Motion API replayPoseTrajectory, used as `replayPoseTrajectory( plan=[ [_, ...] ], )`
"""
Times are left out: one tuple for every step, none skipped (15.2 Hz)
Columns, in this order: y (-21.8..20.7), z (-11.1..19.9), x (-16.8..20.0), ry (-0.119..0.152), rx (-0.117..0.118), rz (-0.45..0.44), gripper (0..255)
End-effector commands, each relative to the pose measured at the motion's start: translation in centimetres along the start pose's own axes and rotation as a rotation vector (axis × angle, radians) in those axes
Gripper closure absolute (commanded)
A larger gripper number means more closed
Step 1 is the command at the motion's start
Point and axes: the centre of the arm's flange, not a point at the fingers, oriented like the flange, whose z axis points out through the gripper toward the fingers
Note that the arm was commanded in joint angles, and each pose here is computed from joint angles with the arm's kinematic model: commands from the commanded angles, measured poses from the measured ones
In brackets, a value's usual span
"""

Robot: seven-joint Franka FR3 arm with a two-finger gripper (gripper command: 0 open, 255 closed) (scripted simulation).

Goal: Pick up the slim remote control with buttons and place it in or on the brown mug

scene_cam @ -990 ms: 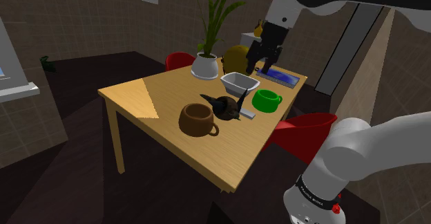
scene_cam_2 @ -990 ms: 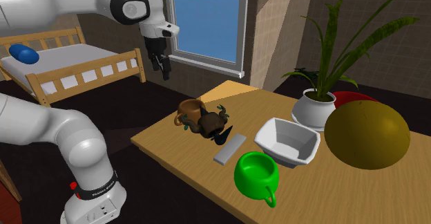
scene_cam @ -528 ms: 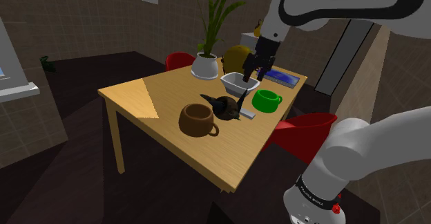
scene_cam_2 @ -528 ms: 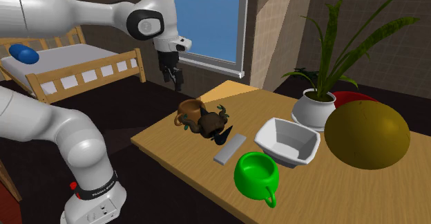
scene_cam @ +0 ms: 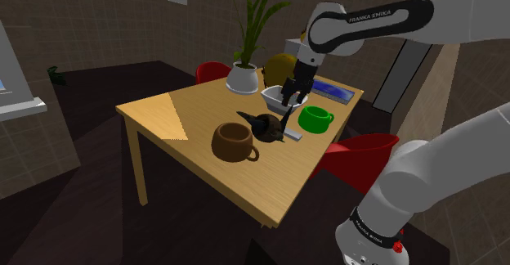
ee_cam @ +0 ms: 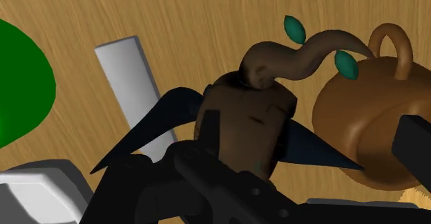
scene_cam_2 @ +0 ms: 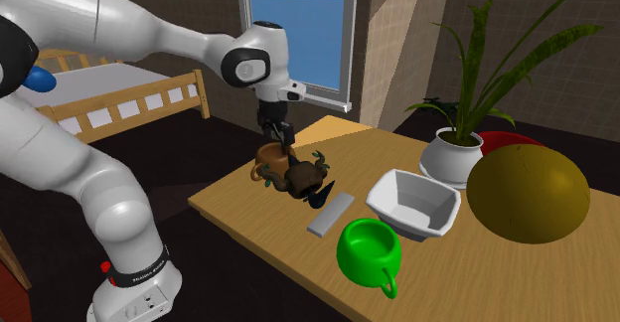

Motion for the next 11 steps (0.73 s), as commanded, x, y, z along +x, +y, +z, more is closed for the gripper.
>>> replayPoseTrajectory(
  plan=[
    [1.5,2.1,1.1,-0.002,-0.007,-0.009,0],
    [2.3,3.0,1.7,-0.004,-0.010,-0.013,0],
    [3.0,3.9,2.4,-0.006,-0.013,-0.017,0],
    [3.7,4.7,3.0,-0.007,-0.016,-0.021,0],
    [4.5,5.6,3.6,-0.009,-0.019,-0.025,0],
    [5.2,6.5,4.2,-0.010,-0.022,-0.029,0],
    [6.0,7.4,4.8,-0.012,-0.025,-0.033,0],
    [6.7,8.3,5.5,-0.014,-0.028,-0.037,0],
    [7.4,9.1,6.1,-0.015,-0.031,-0.041,0],
    [8.2,10.0,6.7,-0.017,-0.034,-0.045,0],
    [8.9,10.9,7.3,-0.018,-0.037,-0.049,0]
  ],
)
